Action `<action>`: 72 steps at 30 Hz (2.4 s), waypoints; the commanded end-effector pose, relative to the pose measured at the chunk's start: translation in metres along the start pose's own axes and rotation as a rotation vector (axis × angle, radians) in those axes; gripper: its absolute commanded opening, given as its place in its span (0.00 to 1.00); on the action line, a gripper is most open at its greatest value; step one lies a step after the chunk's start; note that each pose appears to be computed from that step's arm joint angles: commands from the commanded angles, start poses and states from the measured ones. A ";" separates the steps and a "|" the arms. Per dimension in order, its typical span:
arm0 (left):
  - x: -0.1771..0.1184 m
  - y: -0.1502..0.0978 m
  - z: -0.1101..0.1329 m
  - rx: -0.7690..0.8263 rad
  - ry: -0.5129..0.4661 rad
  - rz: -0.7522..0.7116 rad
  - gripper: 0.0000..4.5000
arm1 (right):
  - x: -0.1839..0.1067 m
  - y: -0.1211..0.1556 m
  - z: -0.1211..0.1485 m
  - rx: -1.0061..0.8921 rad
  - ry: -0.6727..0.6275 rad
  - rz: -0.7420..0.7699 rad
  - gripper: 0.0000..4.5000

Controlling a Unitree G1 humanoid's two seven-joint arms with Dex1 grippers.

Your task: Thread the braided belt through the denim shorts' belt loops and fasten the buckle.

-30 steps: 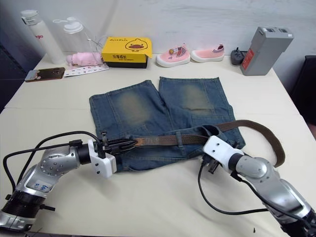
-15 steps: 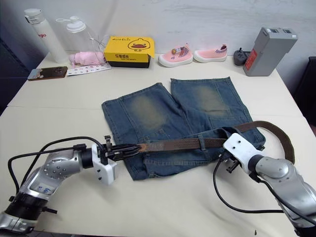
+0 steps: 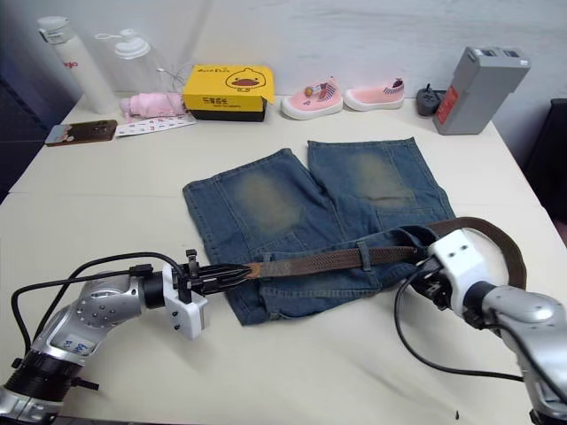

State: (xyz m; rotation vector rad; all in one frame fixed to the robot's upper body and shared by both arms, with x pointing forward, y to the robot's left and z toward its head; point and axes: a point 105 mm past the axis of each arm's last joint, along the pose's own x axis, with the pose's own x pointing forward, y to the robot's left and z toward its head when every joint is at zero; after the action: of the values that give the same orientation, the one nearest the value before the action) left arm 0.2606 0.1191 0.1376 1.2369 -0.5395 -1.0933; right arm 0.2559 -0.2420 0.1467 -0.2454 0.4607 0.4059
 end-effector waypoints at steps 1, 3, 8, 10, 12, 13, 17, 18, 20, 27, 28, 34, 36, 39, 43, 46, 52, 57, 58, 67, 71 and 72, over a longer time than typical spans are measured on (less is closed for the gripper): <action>-0.004 0.011 0.008 0.047 -0.015 0.074 0.09 | -0.029 0.035 0.030 0.122 -0.104 0.284 0.96; -0.005 0.014 0.009 0.055 -0.015 0.096 0.09 | -0.045 0.070 0.036 0.166 -0.105 0.549 0.99; -0.004 0.015 0.010 0.071 -0.022 0.106 0.09 | -0.045 0.122 0.064 0.427 -0.207 0.798 0.99; -0.003 0.018 0.012 0.076 -0.026 0.115 0.09 | -0.032 0.138 0.063 0.585 -0.208 0.812 0.99; -0.002 0.021 0.013 0.086 -0.032 0.125 0.09 | -0.016 0.160 0.058 0.755 -0.196 0.826 0.99; -0.001 0.022 0.014 0.092 -0.035 0.127 0.09 | -0.009 0.171 0.057 0.835 -0.184 0.828 0.99; 0.000 0.022 0.017 0.115 -0.045 0.119 0.09 | 0.017 0.186 0.049 1.074 -0.108 0.733 0.99; 0.001 0.022 0.018 0.117 -0.046 0.119 0.09 | 0.020 0.189 0.048 1.099 -0.092 0.721 0.99; 0.001 0.023 0.019 0.123 -0.050 0.121 0.09 | 0.028 0.190 0.049 1.157 -0.076 0.688 0.99; 0.000 0.023 0.018 0.124 -0.040 0.120 0.09 | 0.050 0.158 0.056 1.339 -0.138 0.542 0.99; 0.000 0.023 0.018 0.124 -0.038 0.120 0.09 | 0.051 0.155 0.056 1.346 -0.145 0.532 0.99; 0.000 0.023 0.018 0.123 -0.035 0.121 0.09 | 0.053 0.150 0.058 1.364 -0.156 0.521 0.72; 0.001 0.023 0.018 0.124 -0.033 0.118 0.09 | 0.053 0.151 0.059 1.358 -0.159 0.532 0.53; 0.002 0.022 0.017 0.129 -0.027 0.113 0.09 | 0.052 0.154 0.063 1.351 -0.162 0.550 0.27; 0.002 0.020 0.016 0.128 -0.020 0.102 0.09 | 0.052 0.153 0.065 1.356 -0.175 0.555 0.01; 0.000 0.022 0.018 0.058 -0.038 0.126 0.23 | 0.050 0.148 0.069 1.319 -0.200 0.565 0.00; -0.021 0.014 0.002 -0.329 0.047 0.162 0.66 | 0.056 0.139 0.072 1.119 -0.257 0.526 0.00; -0.056 -0.006 -0.007 -0.511 0.139 0.118 0.66 | 0.065 0.128 0.073 1.053 -0.287 0.481 0.00; -0.060 -0.009 -0.008 -0.529 0.149 0.104 0.66 | 0.067 0.128 0.072 1.042 -0.284 0.477 0.00; -0.059 -0.015 -0.003 -0.547 0.132 0.062 0.66 | 0.080 0.143 0.066 0.983 -0.237 0.483 0.00; -0.055 -0.012 -0.006 -0.493 0.124 0.048 0.66 | 0.085 0.157 0.068 0.947 -0.216 0.510 0.00; -0.055 -0.011 -0.008 -0.475 0.131 0.046 0.66 | 0.088 0.160 0.067 0.939 -0.206 0.510 0.00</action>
State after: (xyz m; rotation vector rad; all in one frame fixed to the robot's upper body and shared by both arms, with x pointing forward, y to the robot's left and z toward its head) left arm 0.2388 0.1734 0.1338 0.8222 -0.1559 -1.0125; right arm 0.2866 -0.0599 0.1379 0.8522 0.4681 0.6120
